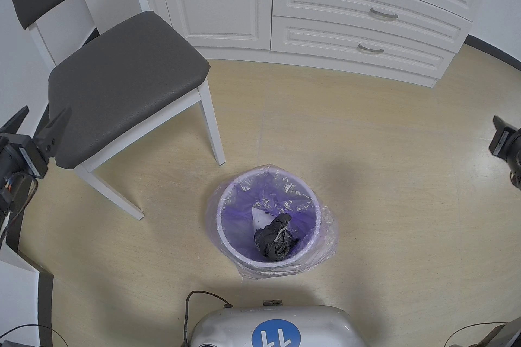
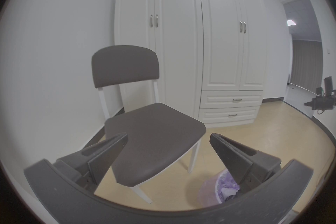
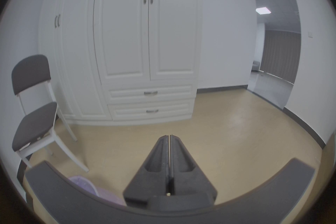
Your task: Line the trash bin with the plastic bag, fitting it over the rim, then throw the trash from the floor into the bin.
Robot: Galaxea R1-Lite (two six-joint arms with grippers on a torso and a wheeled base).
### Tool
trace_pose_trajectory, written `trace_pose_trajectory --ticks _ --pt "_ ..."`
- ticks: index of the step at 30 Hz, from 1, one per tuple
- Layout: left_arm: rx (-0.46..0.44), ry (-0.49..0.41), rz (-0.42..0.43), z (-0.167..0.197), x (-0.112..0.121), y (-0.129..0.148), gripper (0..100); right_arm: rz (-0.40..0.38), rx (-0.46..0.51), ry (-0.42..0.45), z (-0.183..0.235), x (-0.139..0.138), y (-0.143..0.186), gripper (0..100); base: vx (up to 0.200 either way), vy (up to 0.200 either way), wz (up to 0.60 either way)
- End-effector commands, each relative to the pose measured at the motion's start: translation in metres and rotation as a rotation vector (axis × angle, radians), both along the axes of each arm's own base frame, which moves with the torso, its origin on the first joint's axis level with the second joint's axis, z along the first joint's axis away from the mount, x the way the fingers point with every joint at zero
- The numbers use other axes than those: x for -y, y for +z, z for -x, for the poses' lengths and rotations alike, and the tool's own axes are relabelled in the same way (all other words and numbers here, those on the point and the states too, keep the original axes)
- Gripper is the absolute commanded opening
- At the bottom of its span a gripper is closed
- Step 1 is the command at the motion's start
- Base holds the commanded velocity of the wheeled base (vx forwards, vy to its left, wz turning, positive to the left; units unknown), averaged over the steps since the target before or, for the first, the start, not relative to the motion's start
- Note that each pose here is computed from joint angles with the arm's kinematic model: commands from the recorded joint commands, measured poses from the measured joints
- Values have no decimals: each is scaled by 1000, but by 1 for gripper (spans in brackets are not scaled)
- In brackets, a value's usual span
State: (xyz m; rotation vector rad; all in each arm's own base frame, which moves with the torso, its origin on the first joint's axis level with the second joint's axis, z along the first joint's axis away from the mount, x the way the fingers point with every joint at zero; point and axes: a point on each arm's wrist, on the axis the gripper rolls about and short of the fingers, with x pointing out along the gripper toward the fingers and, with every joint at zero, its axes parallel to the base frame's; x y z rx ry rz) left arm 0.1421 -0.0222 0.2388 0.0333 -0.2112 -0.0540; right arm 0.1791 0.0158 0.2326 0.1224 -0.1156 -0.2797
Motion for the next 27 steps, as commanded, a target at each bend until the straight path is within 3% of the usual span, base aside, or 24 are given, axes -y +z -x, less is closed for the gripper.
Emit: trace_pose_trajectory --ticks 1,7,13,15,16,21,27 --pt "116 61 36 38 -9 27 100 10 200 -54 48 13 35 0 0 0 0" --pt "104 103 45 67 -15 50 100 65 250 -100 92 18 46 0 0 0 0" --pt "151 176 65 83 -19 74 100 57 271 -165 142 24 53 0 0 0 0" --pt "152 176 66 83 -19 75 100 57 271 -165 144 24 52 0 0 0 0" --pt "174 185 72 96 -21 78 100 57 267 -166 169 26 44 0 0 0 0" --pt "166 216 80 119 -26 74 100 52 281 -169 199 28 33 0 0 0 0" --pt "166 267 96 154 -32 65 100 36 360 -195 229 31 16 0 0 0 0"
